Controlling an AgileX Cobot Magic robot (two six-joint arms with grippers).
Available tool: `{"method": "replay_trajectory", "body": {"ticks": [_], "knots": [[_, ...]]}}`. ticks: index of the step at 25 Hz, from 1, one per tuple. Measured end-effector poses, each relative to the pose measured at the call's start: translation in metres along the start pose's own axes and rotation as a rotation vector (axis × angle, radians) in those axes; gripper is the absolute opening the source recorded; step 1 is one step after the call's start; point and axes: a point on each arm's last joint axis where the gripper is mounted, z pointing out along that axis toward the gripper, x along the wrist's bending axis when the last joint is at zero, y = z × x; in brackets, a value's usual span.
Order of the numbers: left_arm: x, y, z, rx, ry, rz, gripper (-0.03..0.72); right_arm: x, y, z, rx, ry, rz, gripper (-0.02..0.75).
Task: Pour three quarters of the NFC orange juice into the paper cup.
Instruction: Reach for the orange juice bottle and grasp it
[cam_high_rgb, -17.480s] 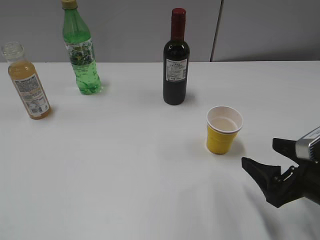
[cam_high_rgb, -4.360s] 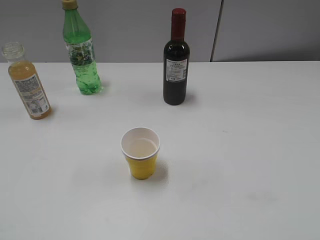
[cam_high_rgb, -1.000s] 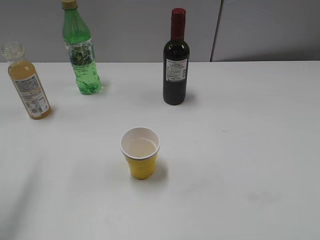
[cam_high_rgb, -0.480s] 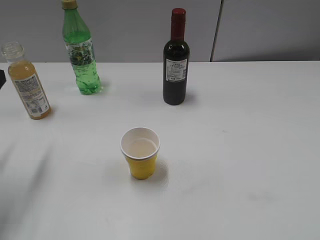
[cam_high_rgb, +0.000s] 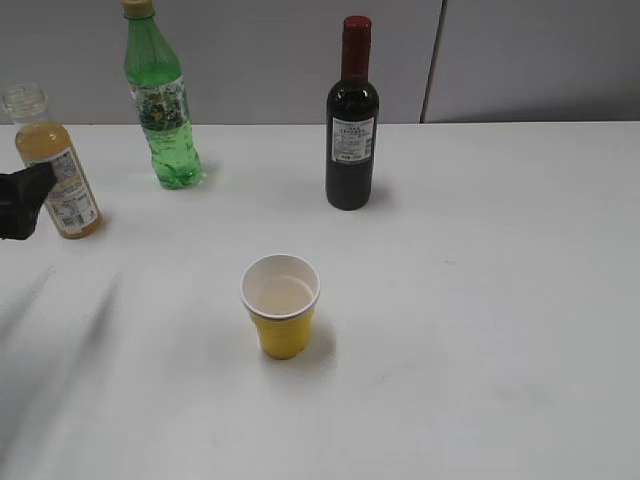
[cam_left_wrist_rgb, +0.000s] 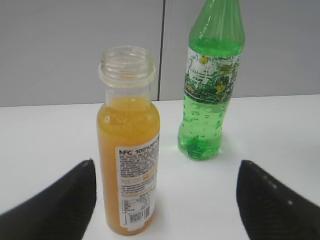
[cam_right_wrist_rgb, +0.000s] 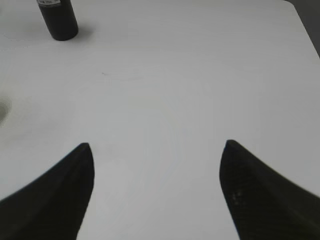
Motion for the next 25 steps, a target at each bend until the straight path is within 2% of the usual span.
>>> {"method": "replay_trajectory", "body": {"ticks": [8,25], "knots": [[0.004,-0.021,0.019,0.046,0.024,-0.022,0.682,0.000,0.000,0.000,0.000,0.000,0.000,0.591],[0.012,-0.040,0.086,0.043,0.061,-0.042,0.683,0.000,0.000,0.000,0.000,0.000,0.000,0.591]]}}
